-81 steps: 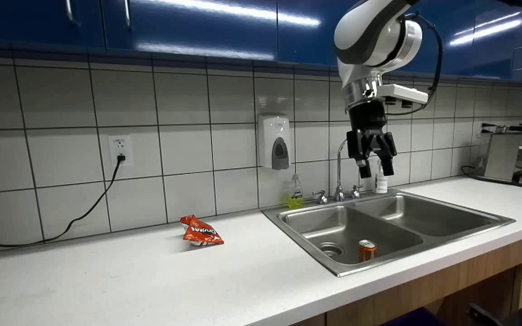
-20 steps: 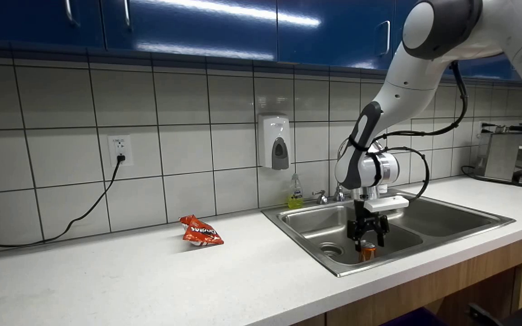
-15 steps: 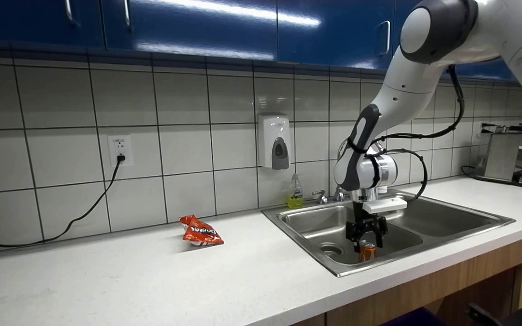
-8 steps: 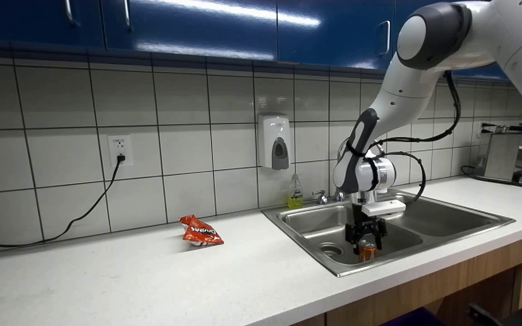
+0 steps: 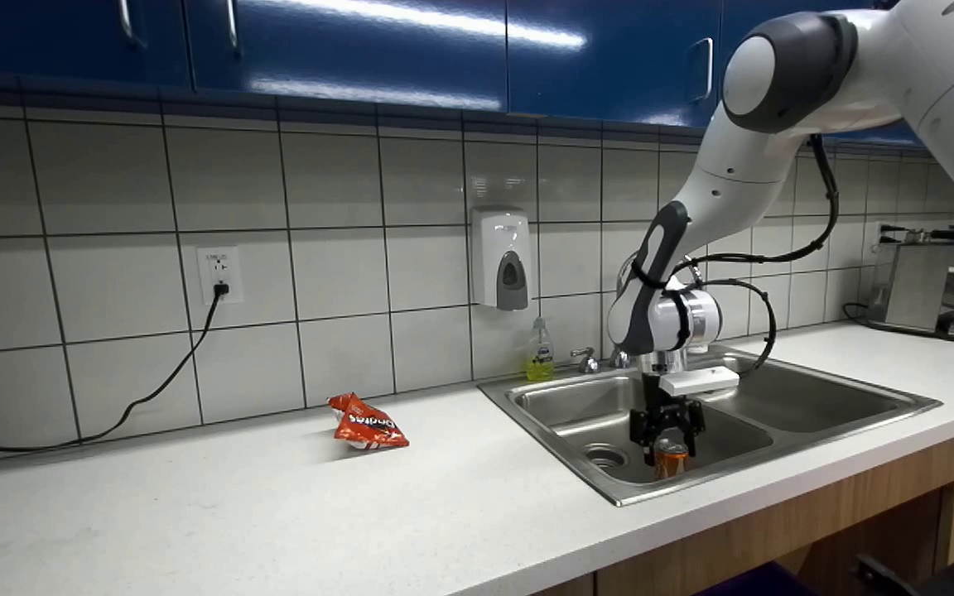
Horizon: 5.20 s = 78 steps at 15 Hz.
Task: Remove the can out of the sink
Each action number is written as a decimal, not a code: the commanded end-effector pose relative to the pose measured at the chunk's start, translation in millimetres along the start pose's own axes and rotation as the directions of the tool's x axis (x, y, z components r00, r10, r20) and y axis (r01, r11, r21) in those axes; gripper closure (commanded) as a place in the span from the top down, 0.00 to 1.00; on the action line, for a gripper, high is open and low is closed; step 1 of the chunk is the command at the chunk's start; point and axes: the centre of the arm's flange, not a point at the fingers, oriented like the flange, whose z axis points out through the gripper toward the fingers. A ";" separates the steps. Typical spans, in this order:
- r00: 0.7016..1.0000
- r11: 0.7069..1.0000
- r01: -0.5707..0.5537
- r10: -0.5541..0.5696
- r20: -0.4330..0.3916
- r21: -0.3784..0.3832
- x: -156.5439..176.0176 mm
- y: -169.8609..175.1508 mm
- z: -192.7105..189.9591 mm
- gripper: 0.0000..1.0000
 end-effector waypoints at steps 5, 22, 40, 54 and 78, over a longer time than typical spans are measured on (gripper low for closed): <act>1.000 1.000 0.003 -0.003 0.005 0.018 4.0 7.9 0.9 1.00; 1.000 1.000 -0.009 0.009 0.017 0.021 0.1 8.4 -9.9 0.38; 0.988 0.992 0.122 -0.123 0.096 0.016 -48.1 -82.1 -148.5 0.38; 0.880 0.884 0.466 -0.461 0.111 -0.025 -69.4 -257.9 -182.8 0.38; 0.819 0.814 0.572 -0.572 0.037 -0.099 -51.2 -331.5 -123.6 0.38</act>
